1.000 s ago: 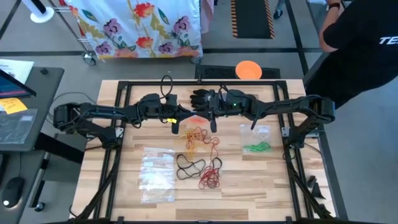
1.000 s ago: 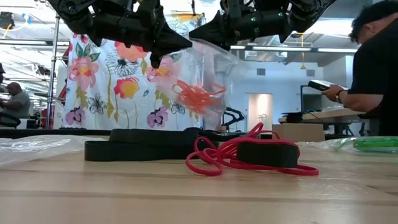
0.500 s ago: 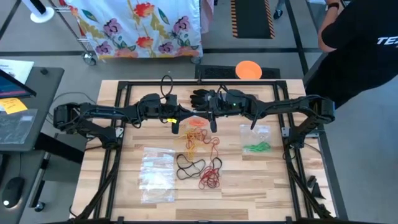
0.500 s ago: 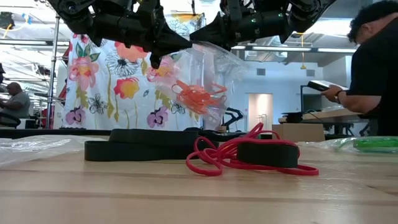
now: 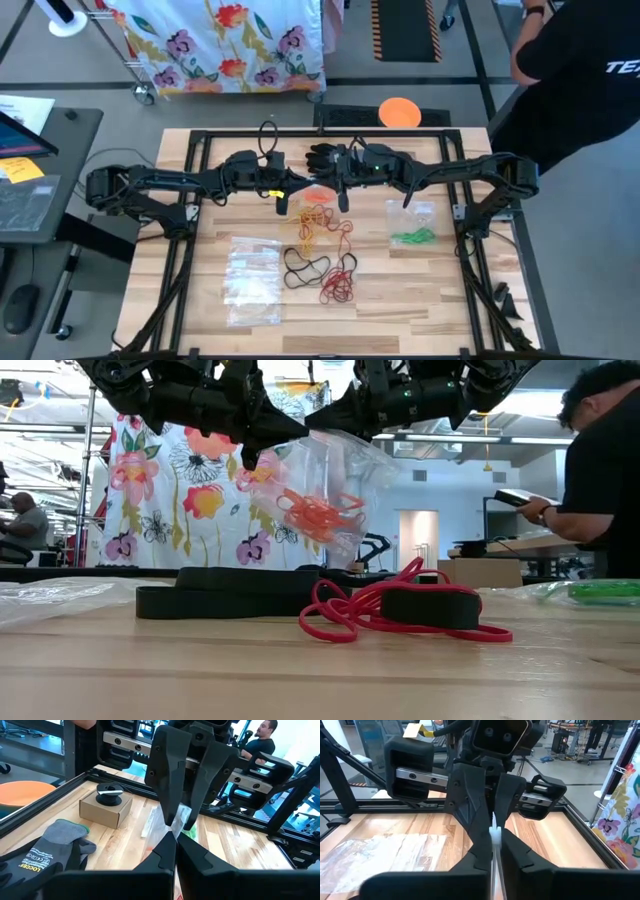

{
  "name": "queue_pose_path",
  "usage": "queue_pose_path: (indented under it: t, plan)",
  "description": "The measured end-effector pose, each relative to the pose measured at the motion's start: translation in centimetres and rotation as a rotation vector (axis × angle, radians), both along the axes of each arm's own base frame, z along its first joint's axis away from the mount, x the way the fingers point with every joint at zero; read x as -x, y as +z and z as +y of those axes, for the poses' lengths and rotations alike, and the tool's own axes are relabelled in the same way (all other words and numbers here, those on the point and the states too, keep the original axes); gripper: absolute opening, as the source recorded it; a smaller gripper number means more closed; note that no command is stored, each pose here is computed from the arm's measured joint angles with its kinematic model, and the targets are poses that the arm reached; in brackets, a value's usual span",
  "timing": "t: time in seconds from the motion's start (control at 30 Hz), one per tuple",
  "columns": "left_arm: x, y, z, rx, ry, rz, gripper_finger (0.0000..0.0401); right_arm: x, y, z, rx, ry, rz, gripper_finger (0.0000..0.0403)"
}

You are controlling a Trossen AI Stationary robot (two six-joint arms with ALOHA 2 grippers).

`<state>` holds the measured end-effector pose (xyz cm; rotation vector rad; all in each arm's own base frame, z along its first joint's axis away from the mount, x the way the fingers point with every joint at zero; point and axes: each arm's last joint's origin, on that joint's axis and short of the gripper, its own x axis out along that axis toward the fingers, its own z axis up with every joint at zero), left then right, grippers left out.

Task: Sort rubber bands
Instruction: Close the transparent zip bag containing the orange rubber bands

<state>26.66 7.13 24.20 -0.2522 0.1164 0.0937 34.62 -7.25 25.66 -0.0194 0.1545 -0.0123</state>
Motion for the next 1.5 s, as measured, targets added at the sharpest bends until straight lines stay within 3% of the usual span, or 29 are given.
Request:
queue_pose_path:
  t: [0.2, 0.37, 0.57, 0.73, 1.2, 1.5]
  plan:
    - [-0.1, -0.1, -0.4, -0.079, -0.023, 0.018, 0.0014, 0.0, 0.0, -0.1, -0.001, -0.001, 0.001, 0.0013]
    - [-0.2, -0.2, -0.6, -0.161, 0.010, 0.041, 0.0078, 0.1, 0.0, -0.1, -0.001, -0.003, 0.003, 0.0013]
    - [-0.1, -0.1, -0.5, -0.137, 0.040, 0.036, 0.0170, 0.3, -0.1, -0.5, -0.010, -0.016, 0.035, 0.0013]
    - [0.4, 0.8, -0.7, -0.119, 0.043, -0.001, 0.0205, 0.4, -0.2, -0.7, -0.013, -0.022, 0.045, 0.0012]
    - [0.5, 0.6, -0.7, -0.121, 0.052, 0.025, 0.0172, 0.3, -0.1, -0.5, -0.029, 0.006, 0.027, 0.0015]
    - [0.5, 0.7, -0.7, -0.150, 0.050, 0.021, 0.0071, 0.3, -0.1, -0.3, -0.030, 0.014, 0.024, 0.0016]
